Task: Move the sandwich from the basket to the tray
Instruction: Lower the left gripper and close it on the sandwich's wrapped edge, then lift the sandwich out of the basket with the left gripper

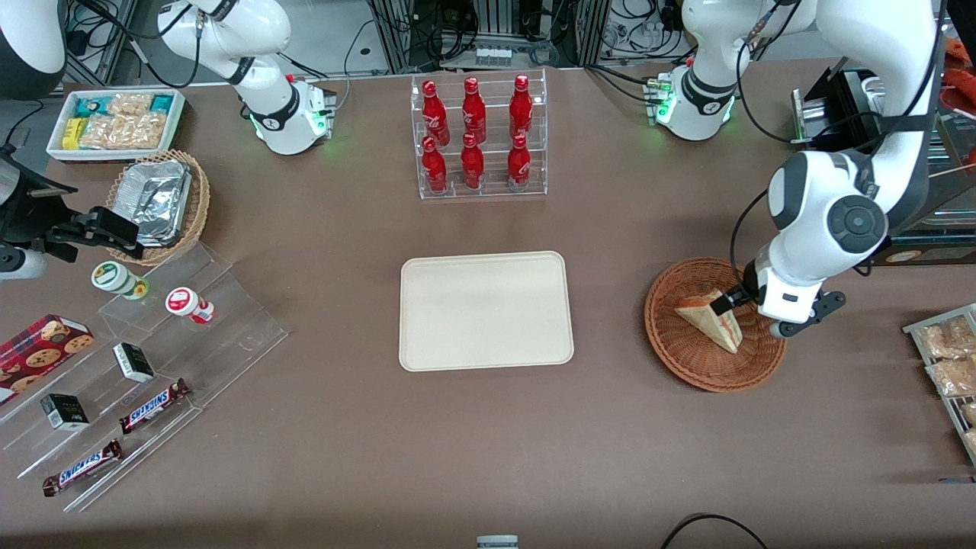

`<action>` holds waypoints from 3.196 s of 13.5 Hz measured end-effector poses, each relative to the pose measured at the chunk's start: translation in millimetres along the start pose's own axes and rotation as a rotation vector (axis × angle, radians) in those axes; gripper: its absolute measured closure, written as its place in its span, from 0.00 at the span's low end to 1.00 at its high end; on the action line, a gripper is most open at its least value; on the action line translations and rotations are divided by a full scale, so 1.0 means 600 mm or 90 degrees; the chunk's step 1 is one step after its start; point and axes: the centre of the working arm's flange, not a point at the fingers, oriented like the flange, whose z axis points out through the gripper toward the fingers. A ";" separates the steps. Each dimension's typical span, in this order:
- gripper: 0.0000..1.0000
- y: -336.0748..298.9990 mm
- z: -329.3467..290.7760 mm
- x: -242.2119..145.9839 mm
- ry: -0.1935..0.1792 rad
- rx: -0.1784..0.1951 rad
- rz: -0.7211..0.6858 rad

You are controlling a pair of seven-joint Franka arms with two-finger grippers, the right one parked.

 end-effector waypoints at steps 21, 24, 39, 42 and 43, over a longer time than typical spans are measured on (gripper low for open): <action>0.00 0.022 0.119 -0.028 -0.012 0.004 -0.143; 0.32 0.021 0.120 -0.028 -0.013 0.005 -0.143; 0.85 0.160 -0.003 -0.093 -0.004 0.005 -0.008; 0.85 0.239 -0.036 -0.157 -0.009 0.015 0.072; 0.85 0.269 -0.039 -0.184 -0.007 0.014 0.099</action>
